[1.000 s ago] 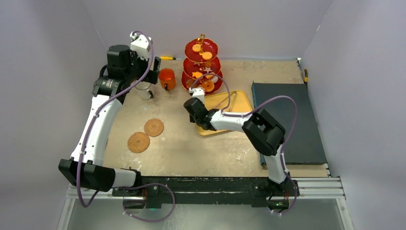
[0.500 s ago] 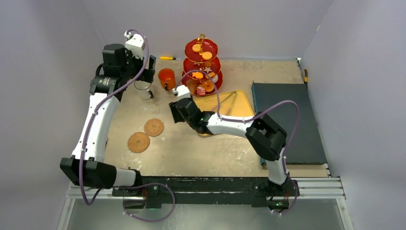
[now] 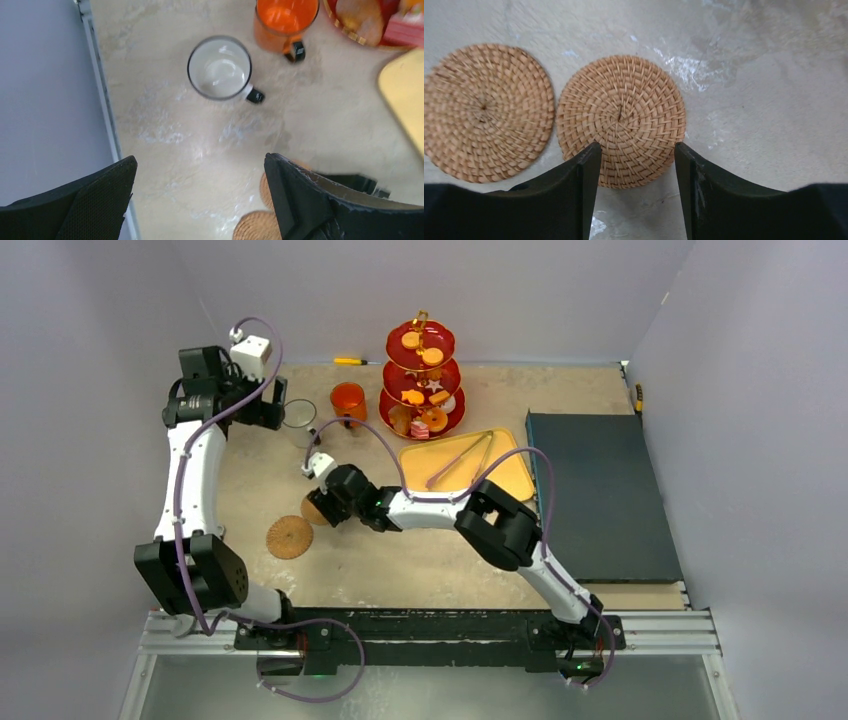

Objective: Serve the afternoon tea

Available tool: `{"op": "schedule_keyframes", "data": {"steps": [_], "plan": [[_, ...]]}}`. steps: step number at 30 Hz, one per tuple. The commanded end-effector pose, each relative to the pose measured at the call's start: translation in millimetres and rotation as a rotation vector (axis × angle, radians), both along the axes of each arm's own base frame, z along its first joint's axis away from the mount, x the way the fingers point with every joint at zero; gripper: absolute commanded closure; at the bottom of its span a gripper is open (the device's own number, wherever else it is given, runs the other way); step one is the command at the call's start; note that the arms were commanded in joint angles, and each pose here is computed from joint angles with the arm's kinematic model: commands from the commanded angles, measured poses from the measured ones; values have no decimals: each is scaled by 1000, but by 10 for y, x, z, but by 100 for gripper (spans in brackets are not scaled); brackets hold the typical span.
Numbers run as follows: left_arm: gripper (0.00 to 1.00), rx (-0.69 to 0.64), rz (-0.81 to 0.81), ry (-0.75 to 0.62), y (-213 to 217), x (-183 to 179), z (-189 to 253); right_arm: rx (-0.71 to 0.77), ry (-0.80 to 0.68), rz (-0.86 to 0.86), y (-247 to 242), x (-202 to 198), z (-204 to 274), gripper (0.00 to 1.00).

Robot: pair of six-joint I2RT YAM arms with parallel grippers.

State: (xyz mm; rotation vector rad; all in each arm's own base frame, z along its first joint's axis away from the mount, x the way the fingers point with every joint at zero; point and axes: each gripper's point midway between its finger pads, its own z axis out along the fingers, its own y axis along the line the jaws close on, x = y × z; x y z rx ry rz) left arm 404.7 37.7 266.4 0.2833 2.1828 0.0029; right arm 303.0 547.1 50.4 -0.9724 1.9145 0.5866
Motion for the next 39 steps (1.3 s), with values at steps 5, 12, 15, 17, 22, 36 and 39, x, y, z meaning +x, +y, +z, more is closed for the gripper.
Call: {"op": "schedule_keyframes", "data": {"steps": [5, 12, 15, 17, 22, 36, 39], "plan": [[1, 128, -244, 148, 247, -477, -650, -82, -31, -19, -312, -25, -164, 50], [1, 262, -468, 188, 253, -800, -1037, -131, -19, -113, -889, -179, -252, 55], [1, 302, -581, 189, 159, -989, -1254, -132, 0, -142, -1123, -285, -282, 55], [0, 323, -642, 196, 118, -1078, -1402, -120, 9, -158, -1211, -326, -258, 55], [1, 376, -705, 263, 187, -1172, -1777, -85, 32, -169, -1284, -398, -186, 55], [1, 555, -814, 287, 38, -1235, -2293, -1, 48, -178, -1380, -509, 47, 50], [1, 576, -810, 303, 73, -1211, -2383, 29, 42, -183, -1380, -506, 156, 47]]}}
